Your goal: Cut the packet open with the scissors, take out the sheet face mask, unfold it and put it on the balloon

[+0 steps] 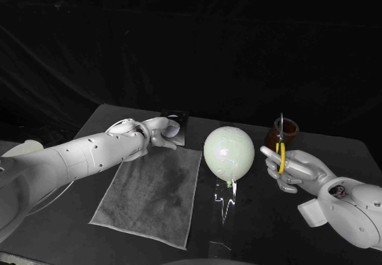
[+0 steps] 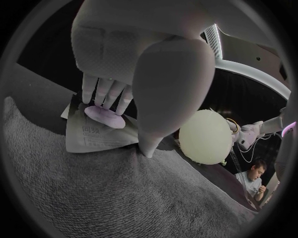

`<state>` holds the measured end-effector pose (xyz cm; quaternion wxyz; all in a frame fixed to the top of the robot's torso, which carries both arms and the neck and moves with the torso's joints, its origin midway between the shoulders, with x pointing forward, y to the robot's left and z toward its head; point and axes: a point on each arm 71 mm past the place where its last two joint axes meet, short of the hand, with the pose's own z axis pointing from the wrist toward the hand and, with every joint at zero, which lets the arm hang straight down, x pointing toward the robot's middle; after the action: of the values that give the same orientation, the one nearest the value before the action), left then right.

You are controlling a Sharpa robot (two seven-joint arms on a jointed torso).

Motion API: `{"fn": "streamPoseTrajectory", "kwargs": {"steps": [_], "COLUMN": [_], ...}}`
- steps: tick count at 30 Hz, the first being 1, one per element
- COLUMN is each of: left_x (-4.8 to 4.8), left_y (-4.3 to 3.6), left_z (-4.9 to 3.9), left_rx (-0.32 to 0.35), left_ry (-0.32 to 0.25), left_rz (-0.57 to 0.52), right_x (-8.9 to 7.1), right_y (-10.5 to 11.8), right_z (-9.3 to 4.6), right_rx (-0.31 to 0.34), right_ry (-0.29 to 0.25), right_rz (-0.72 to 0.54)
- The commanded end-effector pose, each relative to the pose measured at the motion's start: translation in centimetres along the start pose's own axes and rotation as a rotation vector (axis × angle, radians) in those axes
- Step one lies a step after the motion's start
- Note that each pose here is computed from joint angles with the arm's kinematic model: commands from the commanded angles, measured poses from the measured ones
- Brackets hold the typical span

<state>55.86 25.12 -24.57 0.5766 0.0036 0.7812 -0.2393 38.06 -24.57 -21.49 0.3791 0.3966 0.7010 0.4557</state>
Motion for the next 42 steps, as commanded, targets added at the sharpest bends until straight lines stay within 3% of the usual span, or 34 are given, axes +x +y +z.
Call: {"fn": "streamPoseTrajectory", "kwargs": {"steps": [1, 31, 42], "left_x": [1.10, 1.53, 1.58], "left_y": [0.53, -0.01, 0.16], "left_z": [-0.10, -0.24, -0.33], "left_rx": [-0.044, -0.027, -0.035], "left_ry": [0.057, 0.101, 0.115], "left_rz": [0.005, -0.041, -0.074], "right_x": [0.19, 0.11, 0.09], "right_y": [0.15, 0.13, 0.13], "right_z": [-0.03, -0.09, -0.09], "right_rx": [-0.017, -0.016, -0.017], "right_ry": [0.019, 0.015, 0.013], "right_rz": [-0.007, -0.006, -0.006]}}
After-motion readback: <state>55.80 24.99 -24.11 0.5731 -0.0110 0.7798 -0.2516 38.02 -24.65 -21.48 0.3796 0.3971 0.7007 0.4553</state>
